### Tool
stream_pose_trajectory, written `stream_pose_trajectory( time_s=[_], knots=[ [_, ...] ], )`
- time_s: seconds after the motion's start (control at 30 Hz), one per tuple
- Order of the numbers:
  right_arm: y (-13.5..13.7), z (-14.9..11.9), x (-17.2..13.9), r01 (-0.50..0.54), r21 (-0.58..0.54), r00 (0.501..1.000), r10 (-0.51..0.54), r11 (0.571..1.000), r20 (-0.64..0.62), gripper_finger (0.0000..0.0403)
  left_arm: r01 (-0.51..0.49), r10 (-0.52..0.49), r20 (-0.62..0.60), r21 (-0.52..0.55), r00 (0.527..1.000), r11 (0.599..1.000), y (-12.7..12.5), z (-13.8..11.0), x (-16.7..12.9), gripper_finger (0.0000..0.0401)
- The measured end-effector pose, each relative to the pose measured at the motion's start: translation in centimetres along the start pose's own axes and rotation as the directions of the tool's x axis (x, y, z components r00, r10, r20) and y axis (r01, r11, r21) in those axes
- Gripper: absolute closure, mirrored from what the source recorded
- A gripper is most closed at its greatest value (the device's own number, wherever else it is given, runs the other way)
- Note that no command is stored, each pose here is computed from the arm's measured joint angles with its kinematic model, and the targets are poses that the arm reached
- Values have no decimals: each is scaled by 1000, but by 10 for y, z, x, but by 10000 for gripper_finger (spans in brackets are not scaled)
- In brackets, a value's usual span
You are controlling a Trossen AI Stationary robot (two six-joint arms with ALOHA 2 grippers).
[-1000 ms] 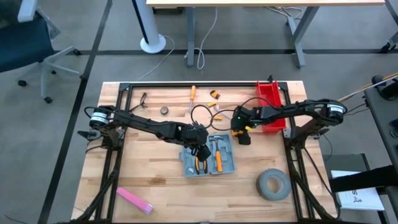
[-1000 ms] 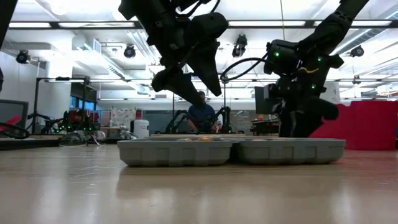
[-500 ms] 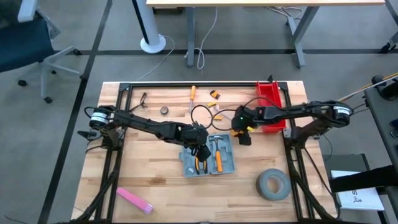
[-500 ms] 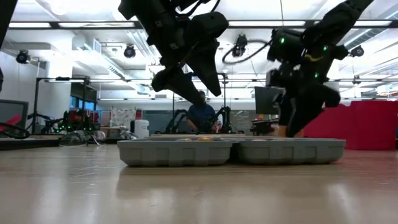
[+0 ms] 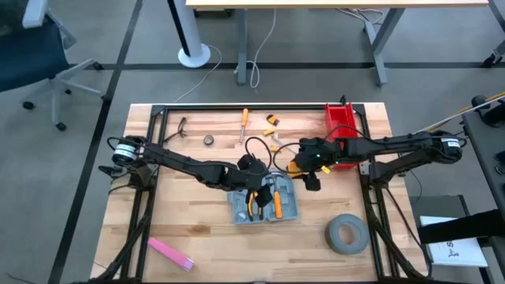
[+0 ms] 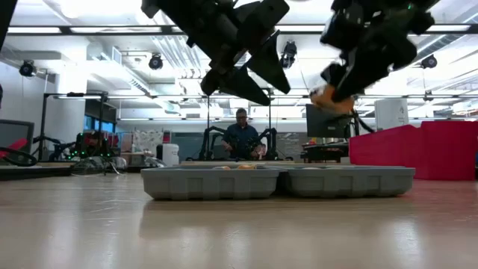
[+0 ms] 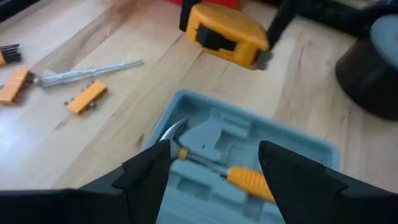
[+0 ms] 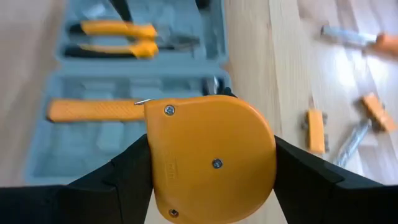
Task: Prefit tool cases
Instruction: Put the yellow measuring tape into the gray pre-fit tool case
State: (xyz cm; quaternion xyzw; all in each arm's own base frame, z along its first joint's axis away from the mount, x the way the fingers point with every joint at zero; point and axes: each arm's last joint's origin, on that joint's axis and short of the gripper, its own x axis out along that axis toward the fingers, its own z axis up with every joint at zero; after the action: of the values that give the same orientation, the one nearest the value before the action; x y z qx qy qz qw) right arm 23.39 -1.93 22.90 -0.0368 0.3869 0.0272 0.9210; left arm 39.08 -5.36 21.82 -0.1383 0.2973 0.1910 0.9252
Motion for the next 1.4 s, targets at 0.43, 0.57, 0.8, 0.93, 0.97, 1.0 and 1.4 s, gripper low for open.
stream_pose_trajectory(
  time_s=[0.43, 0.57, 0.8, 0.93, 0.97, 1.0, 1.4],
  knots=[
    [21, 11, -4, -6, -59, 1000, 8, 998, 25, 155, 331, -178, 324, -514, 929, 791, 13, -35, 9, 132],
    [21, 12, -4, 6, -69, 1000, -4, 998, 30, 150, 351, -157, 345, -625, 926, 698, 17, -45, 11, 137],
    [20, 13, 5, 30, -85, 999, -28, 996, 24, 149, 406, -157, 412, -636, 898, 656, 9, -31, 14, 155],
    [20, 13, 11, 27, -90, 1000, -26, 996, 18, 151, 389, -174, 382, -610, 908, 691, 0, -20, 17, 158],
    [20, 13, 12, 27, -91, 1000, -25, 996, 16, 149, 371, -170, 363, -609, 916, 701, -1, -19, 18, 158],
    [20, 13, 12, 26, -91, 1000, -24, 996, 13, 146, 352, -163, 344, -610, 925, 711, -1, -19, 18, 157],
    [25, 21, 12, 18, -98, 996, -9, 995, 93, 147, 314, -117, 333, -633, 936, 708, 1, -17, 20, 125]
  ],
)
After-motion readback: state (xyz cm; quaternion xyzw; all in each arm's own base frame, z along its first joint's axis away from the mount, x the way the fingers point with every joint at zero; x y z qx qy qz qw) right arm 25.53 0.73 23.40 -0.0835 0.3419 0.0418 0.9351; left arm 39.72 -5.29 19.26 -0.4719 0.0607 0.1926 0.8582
